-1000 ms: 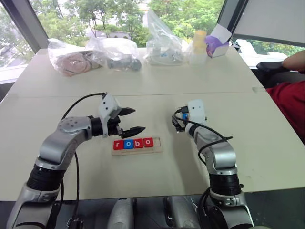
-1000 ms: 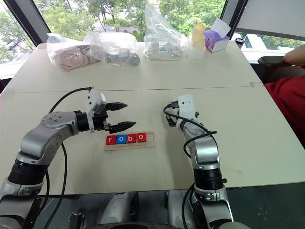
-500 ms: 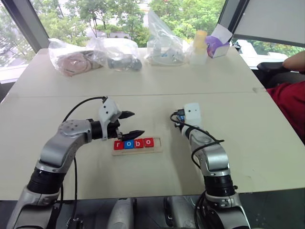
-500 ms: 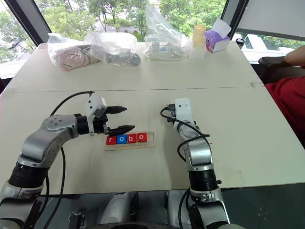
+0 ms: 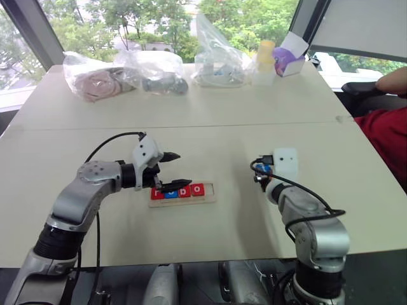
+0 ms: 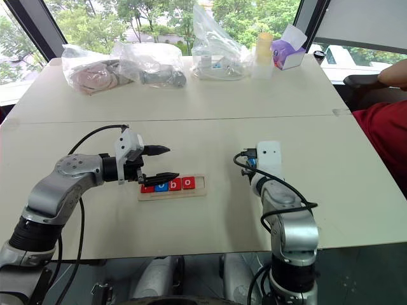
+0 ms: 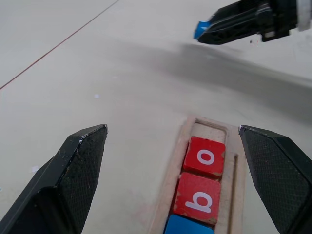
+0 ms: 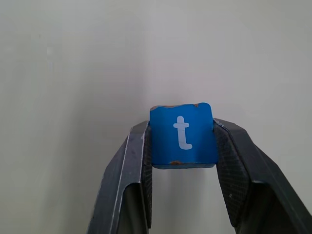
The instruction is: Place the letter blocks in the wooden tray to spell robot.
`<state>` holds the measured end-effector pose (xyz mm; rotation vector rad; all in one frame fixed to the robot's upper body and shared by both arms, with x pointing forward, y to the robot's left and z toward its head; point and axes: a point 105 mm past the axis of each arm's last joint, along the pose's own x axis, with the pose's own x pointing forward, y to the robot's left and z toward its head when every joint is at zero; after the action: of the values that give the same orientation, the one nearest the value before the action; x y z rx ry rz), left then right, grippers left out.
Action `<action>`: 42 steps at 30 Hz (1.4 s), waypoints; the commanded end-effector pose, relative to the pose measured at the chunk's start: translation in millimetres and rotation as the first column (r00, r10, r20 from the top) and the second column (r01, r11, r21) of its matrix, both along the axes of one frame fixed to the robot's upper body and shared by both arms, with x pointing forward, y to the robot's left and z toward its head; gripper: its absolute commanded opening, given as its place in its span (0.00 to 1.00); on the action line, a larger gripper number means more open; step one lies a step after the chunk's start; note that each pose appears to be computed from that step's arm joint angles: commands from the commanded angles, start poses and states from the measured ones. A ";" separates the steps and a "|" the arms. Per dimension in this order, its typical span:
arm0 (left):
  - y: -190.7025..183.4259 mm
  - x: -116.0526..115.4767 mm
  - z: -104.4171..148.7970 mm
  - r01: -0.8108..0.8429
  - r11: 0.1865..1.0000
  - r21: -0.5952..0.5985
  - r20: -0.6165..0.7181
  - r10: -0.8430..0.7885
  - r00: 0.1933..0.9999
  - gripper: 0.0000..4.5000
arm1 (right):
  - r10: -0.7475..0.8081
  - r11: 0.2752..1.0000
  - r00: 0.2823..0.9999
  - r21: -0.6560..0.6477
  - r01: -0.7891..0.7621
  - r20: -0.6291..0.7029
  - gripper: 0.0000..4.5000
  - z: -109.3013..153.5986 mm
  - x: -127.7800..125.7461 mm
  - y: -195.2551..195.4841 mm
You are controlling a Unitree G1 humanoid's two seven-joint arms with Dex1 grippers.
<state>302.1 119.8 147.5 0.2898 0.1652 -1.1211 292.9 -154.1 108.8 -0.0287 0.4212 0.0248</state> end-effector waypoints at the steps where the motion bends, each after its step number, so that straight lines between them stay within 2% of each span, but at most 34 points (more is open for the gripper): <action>1: -0.9 -1.7 8.9 0.022 1.000 -0.002 0.032 -0.022 0.999 1.00 | -0.010 1.000 1.000 0.009 0.010 -0.016 0.26 -4.4 -9.4 -1.7; 6: 1.0 -0.2 10.2 0.016 1.000 0.000 0.035 -0.016 0.999 1.00 | -0.013 0.999 0.999 0.029 0.015 -0.053 0.82 -18.8 -15.5 2.4; 7: 3.0 -0.7 10.7 0.015 1.000 0.002 0.033 -0.015 0.999 1.00 | -0.022 0.998 1.000 0.055 0.023 -0.013 0.94 -12.5 -13.4 0.3; 8: 5.5 -1.1 11.7 0.014 1.000 0.004 0.032 -0.014 0.999 1.00 | -0.022 0.997 0.999 0.077 0.020 0.036 0.99 -4.6 -10.9 -1.5; 11: 14.1 -2.5 17.9 0.015 1.000 0.009 0.026 -0.015 1.000 1.00 | 0.067 0.994 0.974 0.066 -0.083 0.215 0.99 25.3 -3.7 -5.5; 13: 25.0 -6.1 22.0 0.036 0.998 0.052 0.010 -0.036 0.999 1.00 | 0.266 0.961 0.914 -0.008 -0.277 0.305 0.99 43.5 -2.2 -5.7; 17: 34.9 -10.1 28.1 0.067 0.994 0.082 -0.005 -0.067 0.998 1.00 | 0.553 0.832 0.786 -0.127 -0.540 0.276 0.99 46.4 -6.4 -18.3; 20: 35.4 -9.6 23.1 0.090 0.993 0.081 -0.034 -0.088 0.996 1.00 | 0.716 0.698 0.674 -0.206 -0.686 0.182 0.99 33.4 -6.1 -38.8; 24: 35.5 -1.8 19.8 0.070 0.996 0.057 -0.028 -0.069 0.997 1.00 | 0.798 0.590 0.599 -0.272 -0.760 0.057 0.99 13.2 4.6 -61.2; 30: 32.3 -24.4 14.5 0.109 0.989 0.104 -0.067 -0.103 0.992 1.00 | 0.895 0.425 0.445 -0.245 -0.872 -0.030 0.99 -3.4 10.1 -70.3; 38: 41.4 -31.0 16.1 0.031 0.993 0.116 -0.061 -0.024 0.998 1.00 | 0.931 0.347 0.364 -0.231 -0.909 -0.035 0.99 -17.3 17.9 -57.1; 42: 43.6 -30.3 16.4 0.013 0.993 0.121 -0.055 -0.006 0.998 1.00 | 0.937 0.335 0.349 -0.229 -0.914 -0.021 0.99 -24.0 19.8 -47.9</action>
<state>273.1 163.0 151.8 0.3474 0.3274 -1.1381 310.8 -206.8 83.6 -0.4772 0.2506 1.1541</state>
